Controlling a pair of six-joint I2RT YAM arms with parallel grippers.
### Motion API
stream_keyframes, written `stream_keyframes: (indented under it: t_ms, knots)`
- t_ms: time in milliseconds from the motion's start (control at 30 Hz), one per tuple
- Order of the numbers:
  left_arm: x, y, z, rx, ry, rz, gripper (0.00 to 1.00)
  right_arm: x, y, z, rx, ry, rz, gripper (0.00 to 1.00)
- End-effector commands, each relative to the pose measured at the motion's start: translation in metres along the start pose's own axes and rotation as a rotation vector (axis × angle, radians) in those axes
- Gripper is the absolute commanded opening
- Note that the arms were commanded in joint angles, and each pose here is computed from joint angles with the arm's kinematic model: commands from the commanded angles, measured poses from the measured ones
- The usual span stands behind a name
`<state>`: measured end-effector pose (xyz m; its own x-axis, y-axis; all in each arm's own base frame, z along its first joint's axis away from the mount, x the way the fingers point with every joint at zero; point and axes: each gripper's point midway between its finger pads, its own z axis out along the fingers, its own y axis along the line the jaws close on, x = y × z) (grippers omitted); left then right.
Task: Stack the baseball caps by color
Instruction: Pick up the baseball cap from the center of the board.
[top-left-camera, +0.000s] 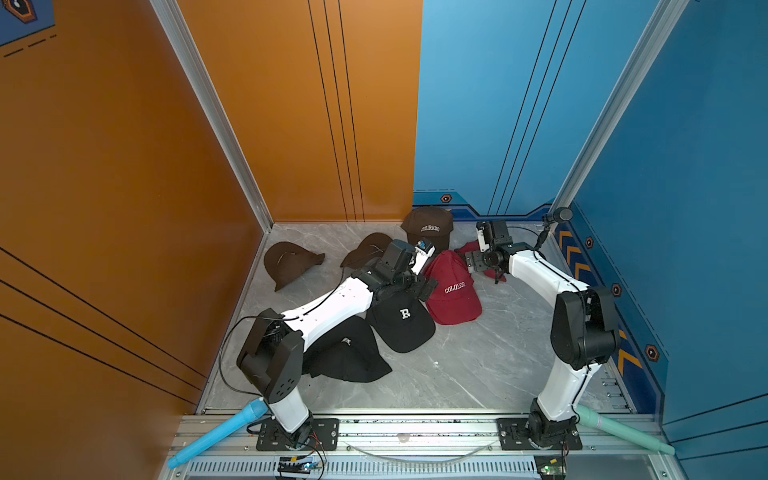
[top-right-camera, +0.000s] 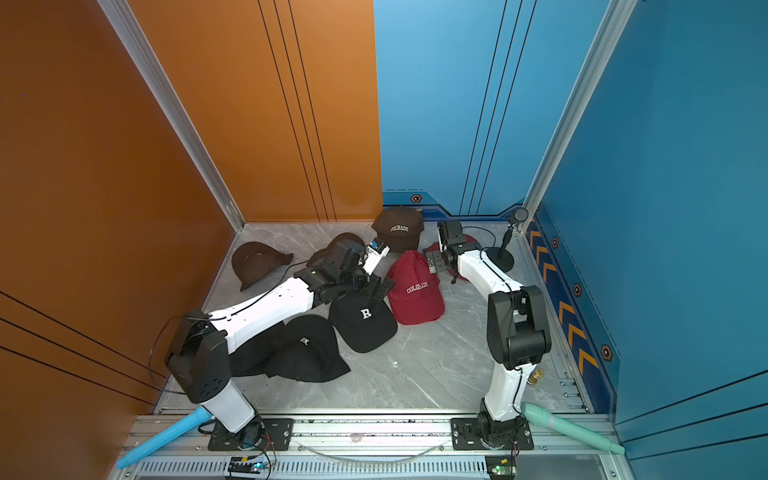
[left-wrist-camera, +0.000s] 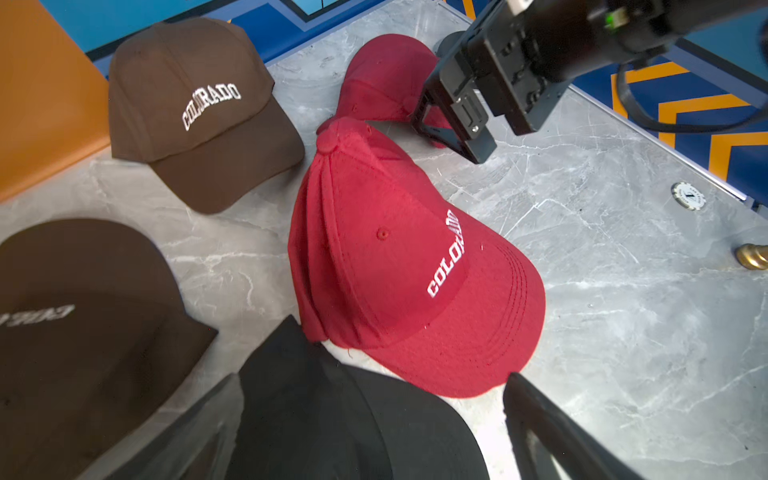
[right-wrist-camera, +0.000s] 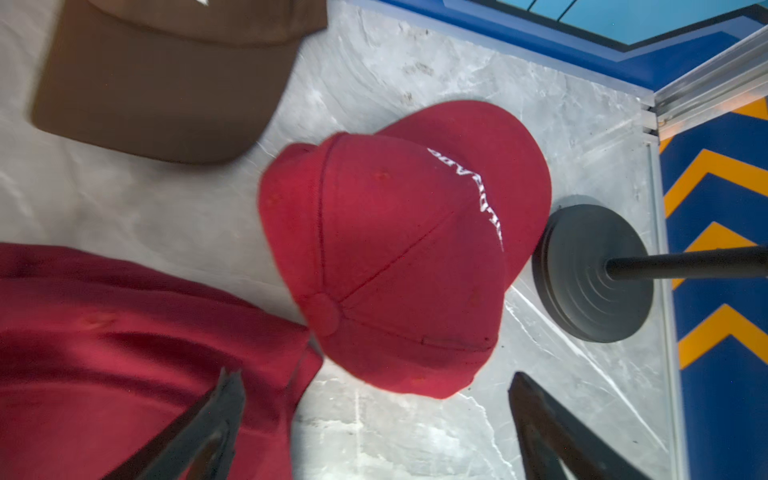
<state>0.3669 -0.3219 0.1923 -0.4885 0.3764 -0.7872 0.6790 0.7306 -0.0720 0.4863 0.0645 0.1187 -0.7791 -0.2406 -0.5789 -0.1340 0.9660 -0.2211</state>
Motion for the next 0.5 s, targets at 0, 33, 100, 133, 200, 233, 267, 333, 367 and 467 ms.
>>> stream_keyframes:
  t_ms: [0,33,100,133,200,233,267,333,367,467]
  knots:
    - [0.009,0.006,-0.012,-0.030,-0.001,-0.025,0.98,0.001,-0.002,0.017,0.063,0.028,-0.086,1.00]
    - [0.013,0.008,-0.014,-0.033,0.005,-0.035,0.98,0.001,-0.001,0.021,0.063,0.033,-0.094,1.00]
    - [0.018,0.010,-0.017,-0.036,0.008,-0.048,0.98,0.002,0.001,0.029,0.066,0.043,-0.107,1.00]
    - [0.020,0.011,-0.019,-0.036,0.009,-0.052,0.98,0.000,0.001,0.032,0.080,0.042,-0.112,1.00]
    - [0.023,0.011,-0.022,-0.034,0.011,-0.055,0.97,-0.002,-0.002,0.038,0.128,0.040,-0.130,1.00]
    - [0.023,0.011,-0.023,-0.035,0.009,-0.055,0.98,-0.006,-0.006,0.040,0.167,0.029,-0.135,0.99]
    - [0.024,0.010,-0.024,-0.031,0.009,-0.056,0.98,-0.009,-0.008,0.041,0.194,0.019,-0.141,0.97]
    - [0.023,0.009,-0.025,-0.024,0.006,-0.054,0.98,-0.017,-0.012,0.042,0.253,-0.002,-0.156,0.94]
    - [0.022,0.009,-0.026,-0.022,0.003,-0.053,0.98,-0.019,-0.013,0.042,0.278,-0.012,-0.166,0.94]
    - [0.020,0.007,-0.025,-0.013,0.001,-0.053,0.98,-0.030,-0.011,0.036,0.354,-0.048,-0.210,0.93]
